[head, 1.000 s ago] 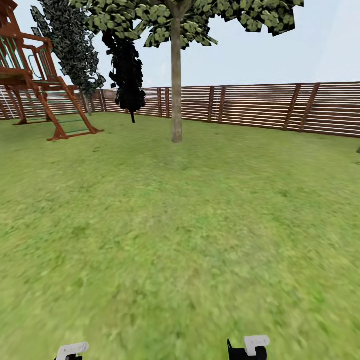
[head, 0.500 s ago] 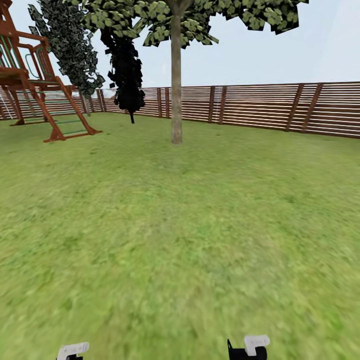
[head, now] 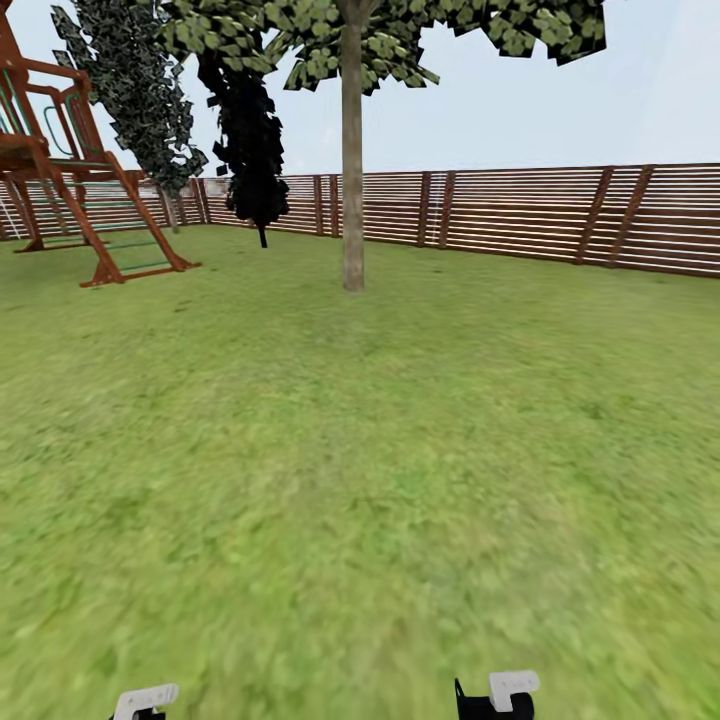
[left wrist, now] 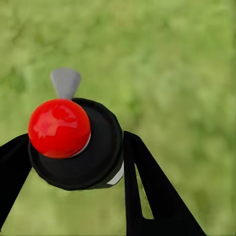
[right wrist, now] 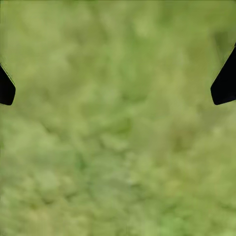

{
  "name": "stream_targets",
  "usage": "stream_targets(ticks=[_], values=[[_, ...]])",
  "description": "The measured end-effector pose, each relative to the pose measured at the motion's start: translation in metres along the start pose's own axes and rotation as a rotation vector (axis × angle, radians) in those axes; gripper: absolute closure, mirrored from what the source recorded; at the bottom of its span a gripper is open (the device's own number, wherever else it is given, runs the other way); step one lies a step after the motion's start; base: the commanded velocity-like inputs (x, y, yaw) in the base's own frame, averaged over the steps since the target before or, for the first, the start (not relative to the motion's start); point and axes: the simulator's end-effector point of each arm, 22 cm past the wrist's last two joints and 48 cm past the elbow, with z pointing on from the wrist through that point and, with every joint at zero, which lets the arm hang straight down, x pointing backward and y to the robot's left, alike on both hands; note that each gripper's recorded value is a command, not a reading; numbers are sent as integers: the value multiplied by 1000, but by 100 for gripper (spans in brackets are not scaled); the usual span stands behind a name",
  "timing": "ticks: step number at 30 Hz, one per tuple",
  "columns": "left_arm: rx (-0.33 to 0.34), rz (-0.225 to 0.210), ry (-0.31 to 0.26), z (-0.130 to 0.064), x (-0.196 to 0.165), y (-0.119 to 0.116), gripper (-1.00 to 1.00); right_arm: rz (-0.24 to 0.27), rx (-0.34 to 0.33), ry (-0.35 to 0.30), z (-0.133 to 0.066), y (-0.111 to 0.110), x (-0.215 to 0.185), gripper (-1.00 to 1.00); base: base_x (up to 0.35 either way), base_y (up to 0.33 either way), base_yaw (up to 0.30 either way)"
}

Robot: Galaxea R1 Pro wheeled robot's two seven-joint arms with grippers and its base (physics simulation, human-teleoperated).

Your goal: In the garden, pick up the pesticide atomizer on the floor and spray pesticide onto both trees until each tree trunk is fully covered.

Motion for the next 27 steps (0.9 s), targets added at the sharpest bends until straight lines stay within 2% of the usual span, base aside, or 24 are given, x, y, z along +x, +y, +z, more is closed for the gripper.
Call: stream_targets(ticks=[27], values=[[-1, -1, 0, 0, 0, 0, 100, 0, 0, 0, 0, 0, 0, -100, 342, 0, 0]])
